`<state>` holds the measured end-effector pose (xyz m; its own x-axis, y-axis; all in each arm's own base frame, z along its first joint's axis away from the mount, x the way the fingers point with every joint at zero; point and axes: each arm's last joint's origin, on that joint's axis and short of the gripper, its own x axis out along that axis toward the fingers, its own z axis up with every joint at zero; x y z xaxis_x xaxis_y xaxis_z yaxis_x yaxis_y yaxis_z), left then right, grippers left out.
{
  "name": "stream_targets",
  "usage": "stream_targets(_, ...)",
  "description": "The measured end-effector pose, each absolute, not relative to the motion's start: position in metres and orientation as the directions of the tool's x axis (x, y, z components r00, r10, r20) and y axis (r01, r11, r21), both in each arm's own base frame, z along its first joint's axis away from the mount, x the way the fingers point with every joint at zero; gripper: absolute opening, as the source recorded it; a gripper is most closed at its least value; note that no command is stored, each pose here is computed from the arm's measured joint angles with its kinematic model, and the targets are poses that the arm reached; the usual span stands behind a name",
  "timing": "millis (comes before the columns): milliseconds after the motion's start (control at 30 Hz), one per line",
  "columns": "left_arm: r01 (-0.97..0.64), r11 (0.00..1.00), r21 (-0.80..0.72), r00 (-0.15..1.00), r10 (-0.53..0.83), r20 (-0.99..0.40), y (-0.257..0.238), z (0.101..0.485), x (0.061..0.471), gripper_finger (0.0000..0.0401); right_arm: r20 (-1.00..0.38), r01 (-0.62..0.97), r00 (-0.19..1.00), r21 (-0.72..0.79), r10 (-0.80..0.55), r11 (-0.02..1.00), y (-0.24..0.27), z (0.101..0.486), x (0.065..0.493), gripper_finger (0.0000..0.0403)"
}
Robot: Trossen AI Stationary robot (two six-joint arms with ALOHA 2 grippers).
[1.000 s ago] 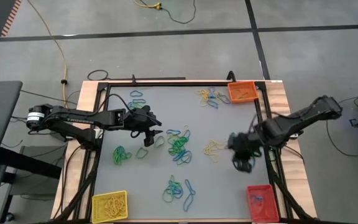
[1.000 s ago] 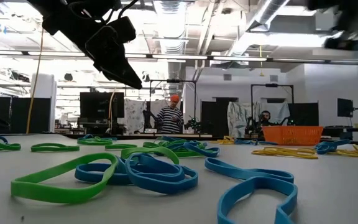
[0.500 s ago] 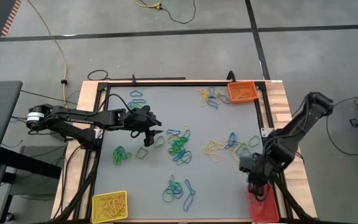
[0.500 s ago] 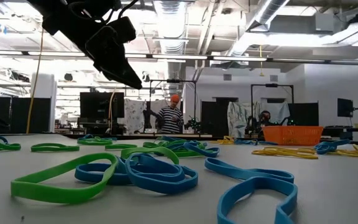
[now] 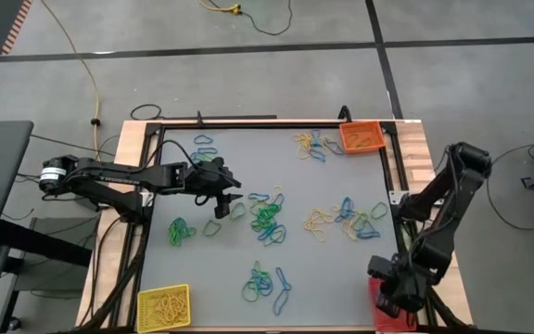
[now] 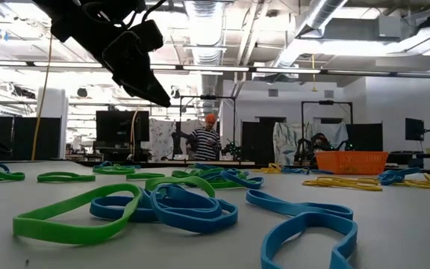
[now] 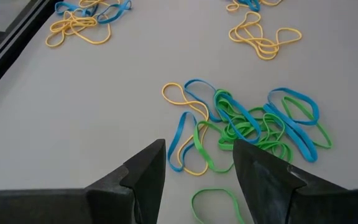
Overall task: Sort rubber bands into baskets
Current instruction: Put the blue rubber band into the red bin
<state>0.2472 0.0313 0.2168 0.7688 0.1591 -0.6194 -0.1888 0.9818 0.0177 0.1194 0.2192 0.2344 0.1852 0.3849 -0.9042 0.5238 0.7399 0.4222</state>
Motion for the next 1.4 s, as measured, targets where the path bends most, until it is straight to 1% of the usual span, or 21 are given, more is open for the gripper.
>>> stream_targets(133,-0.189,0.982,0.018,0.769,0.159,-0.619,0.031,0.217,0.247,0.0178,-0.898,0.544,0.179,0.431,0.401,0.720,0.233,0.225,0.119,0.0020)
stream_targets(233,-0.189,0.982,0.018,0.769,0.159,-0.619,0.031,0.217,0.247,0.0178,-0.907,0.574,0.163,0.407,0.388,0.710,0.239,0.218,0.116,0.0022)
stream_targets(367,-0.189,0.982,0.018,0.769,0.159,-0.620,0.031,0.217,0.247,0.0178,-0.927,0.631,0.134,0.352,0.350,0.691,0.242,0.211,0.110,0.0044)
stream_targets(500,-0.189,0.982,0.018,0.769,0.159,-0.619,0.031,0.217,0.247,0.0178,-0.943,0.680,0.105,0.301,0.317,0.669,0.241,0.209,0.105,0.0084)
stream_targets(633,-0.189,0.982,0.018,0.769,0.159,-0.620,0.031,0.217,0.247,0.0178,-0.943,0.690,0.104,0.296,0.315,0.660,0.241,0.209,0.105,0.0140)
stream_targets(800,-0.189,0.982,0.018,0.769,0.159,-0.620,0.031,0.217,0.247,0.0178,-0.942,0.677,0.119,0.309,0.315,0.668,0.240,0.209,0.108,0.0211)
stream_targets(900,-0.189,0.982,0.018,0.769,0.159,-0.619,0.031,0.217,0.247,0.0178,-0.942,0.645,0.156,0.326,0.298,0.691,0.237,0.210,0.114,0.0236)
stream_targets(1067,-0.189,0.982,0.018,0.769,0.159,-0.619,0.031,0.217,0.247,0.0178,-0.939,0.584,0.227,0.344,0.260,0.735,0.226,0.214,0.127,0.0243)
stream_targets(1167,-0.189,0.982,0.018,0.769,0.159,-0.620,0.031,0.217,0.247,0.0178,-0.943,0.567,0.267,0.321,0.200,0.759,0.213,0.218,0.134,0.0238)
stream_targets(1267,-0.189,0.982,0.018,0.769,0.159,-0.620,0.031,0.217,0.247,0.0178,-0.948,0.561,0.299,0.266,0.108,0.784,0.197,0.221,0.143,0.0234)
stream_targets(1400,-0.189,0.982,0.018,0.769,0.159,-0.619,0.031,0.217,0.247,0.0178,-0.950,0.563,0.308,0.146,-0.043,0.813,0.174,0.221,0.154,0.0233)
